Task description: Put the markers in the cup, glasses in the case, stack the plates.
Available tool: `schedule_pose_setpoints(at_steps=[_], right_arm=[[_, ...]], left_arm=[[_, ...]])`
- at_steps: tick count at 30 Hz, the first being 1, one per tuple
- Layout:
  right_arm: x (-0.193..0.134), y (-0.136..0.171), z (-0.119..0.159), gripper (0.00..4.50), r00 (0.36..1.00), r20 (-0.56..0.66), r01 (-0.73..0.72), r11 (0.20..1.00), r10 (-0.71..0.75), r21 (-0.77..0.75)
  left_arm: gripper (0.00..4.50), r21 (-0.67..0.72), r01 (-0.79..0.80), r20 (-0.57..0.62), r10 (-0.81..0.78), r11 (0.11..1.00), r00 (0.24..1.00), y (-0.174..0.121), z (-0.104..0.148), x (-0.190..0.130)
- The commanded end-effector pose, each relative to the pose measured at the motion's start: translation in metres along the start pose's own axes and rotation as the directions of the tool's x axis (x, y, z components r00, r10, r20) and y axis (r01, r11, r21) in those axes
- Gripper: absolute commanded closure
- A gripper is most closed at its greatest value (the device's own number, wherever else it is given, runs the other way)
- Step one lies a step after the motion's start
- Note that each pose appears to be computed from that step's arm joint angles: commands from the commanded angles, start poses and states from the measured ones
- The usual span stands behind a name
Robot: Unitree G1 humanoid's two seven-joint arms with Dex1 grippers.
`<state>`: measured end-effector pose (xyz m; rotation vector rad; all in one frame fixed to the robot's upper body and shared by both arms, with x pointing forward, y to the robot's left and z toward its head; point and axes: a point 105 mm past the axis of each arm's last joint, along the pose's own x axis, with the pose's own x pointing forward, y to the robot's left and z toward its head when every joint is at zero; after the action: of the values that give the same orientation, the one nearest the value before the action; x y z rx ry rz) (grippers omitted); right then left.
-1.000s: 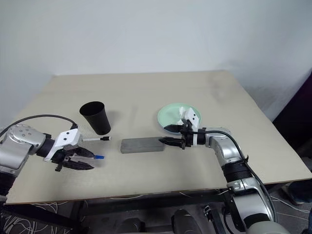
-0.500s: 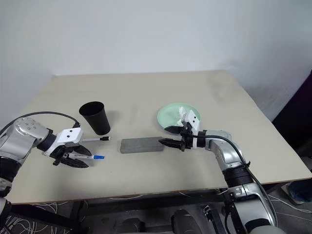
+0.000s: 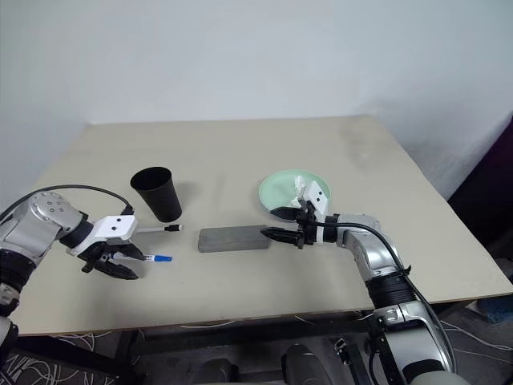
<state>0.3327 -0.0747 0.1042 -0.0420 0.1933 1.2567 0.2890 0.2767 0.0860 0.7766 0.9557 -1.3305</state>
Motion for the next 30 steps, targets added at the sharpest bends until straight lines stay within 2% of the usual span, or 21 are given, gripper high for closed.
schedule_pose_setpoints(at_steps=[1, 17, 19, 21, 30], right_arm=[[0.0, 0.0, 0.016, 1.1, 0.999, 0.044, 0.001, 0.999, 0.001, -0.039], [0.0, 0.0, 0.016, 1.1, 0.999, 0.044, 0.001, 0.999, 0.001, -0.039], [-0.005, -0.004, 0.019, 1.1, 1.0, 0.027, 0.014, 0.999, -0.012, -0.053], [-0.006, -0.006, 0.02, 1.1, 1.0, 0.021, 0.019, 0.998, -0.018, -0.059], [-0.005, -0.007, 0.021, 1.1, 1.0, 0.02, 0.015, 0.998, -0.014, -0.06]], left_arm=[[1.99, 0.021, -0.033, 0.011, 0.032, 0.999, 0.999, 0.005, 0.006, -0.014], [1.99, 0.022, -0.033, 0.011, 0.032, 0.999, 0.999, 0.005, 0.006, -0.014], [1.99, 0.07, -0.096, -0.116, 0.104, 0.993, 0.988, 0.04, 0.018, -0.028], [1.99, 0.096, -0.111, -0.182, 0.127, 0.989, 0.975, 0.055, 0.026, -0.037], [1.99, 0.105, -0.104, -0.201, 0.124, 0.989, 0.972, 0.06, 0.024, -0.039]])
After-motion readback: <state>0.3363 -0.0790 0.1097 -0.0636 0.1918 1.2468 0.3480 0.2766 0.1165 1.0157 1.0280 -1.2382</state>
